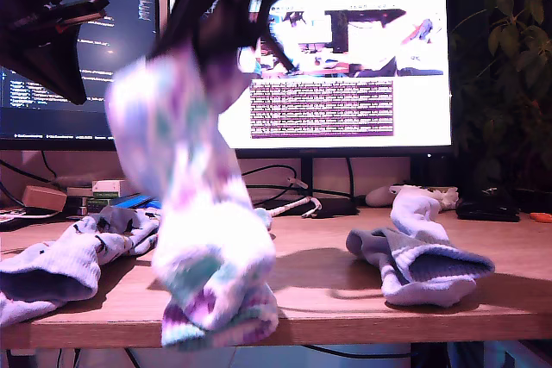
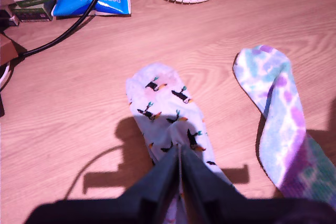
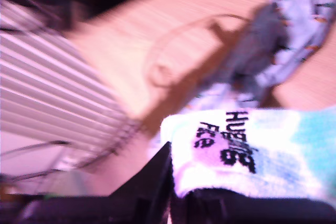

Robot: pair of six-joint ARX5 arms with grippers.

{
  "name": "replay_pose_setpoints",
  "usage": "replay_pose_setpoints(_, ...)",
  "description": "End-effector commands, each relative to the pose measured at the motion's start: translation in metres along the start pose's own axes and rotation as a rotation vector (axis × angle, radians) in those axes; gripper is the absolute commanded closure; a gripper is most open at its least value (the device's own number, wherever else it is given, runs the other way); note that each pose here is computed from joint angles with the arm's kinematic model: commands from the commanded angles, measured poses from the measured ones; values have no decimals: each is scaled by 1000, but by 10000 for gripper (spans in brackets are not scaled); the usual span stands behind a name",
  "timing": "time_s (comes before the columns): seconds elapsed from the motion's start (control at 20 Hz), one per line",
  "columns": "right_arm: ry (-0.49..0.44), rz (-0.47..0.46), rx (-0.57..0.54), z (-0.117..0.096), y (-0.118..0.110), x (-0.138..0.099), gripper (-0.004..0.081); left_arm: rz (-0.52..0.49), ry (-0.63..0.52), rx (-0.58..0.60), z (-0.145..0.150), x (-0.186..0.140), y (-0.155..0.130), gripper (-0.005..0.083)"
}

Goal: Pair up the socks based on colour and pattern, by placing them on top of one another

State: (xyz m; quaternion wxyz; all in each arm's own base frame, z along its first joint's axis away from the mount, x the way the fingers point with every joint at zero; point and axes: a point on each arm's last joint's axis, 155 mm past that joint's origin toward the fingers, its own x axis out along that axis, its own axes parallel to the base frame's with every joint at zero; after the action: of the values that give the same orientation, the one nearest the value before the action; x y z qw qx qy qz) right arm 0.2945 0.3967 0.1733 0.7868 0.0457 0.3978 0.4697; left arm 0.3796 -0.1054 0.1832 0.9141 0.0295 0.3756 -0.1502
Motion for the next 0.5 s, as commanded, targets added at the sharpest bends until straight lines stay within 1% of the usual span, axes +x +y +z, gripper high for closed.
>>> replay_pose_setpoints(0.0,-35,-35,-62,8,-6,-2,781,1,7,14,-4,-2,1,797)
replay_pose_setpoints(0.05,-45,-65,-116,11,-14,-2,781,1,11,14,-5,-2,1,797)
replay_pose_setpoints(0.15,-75,-99,-167,20,-26,-5,781,1,14,21,-6,-2,1,797)
replay_pose_setpoints(0.3,-101,-131,-177,28,-43,-3,781,1,11,21,-5,-2,1,797)
replay_pose_setpoints(0.45,-89,-144,-178,23,-58,10,781,1,6,22,-4,-2,1,797)
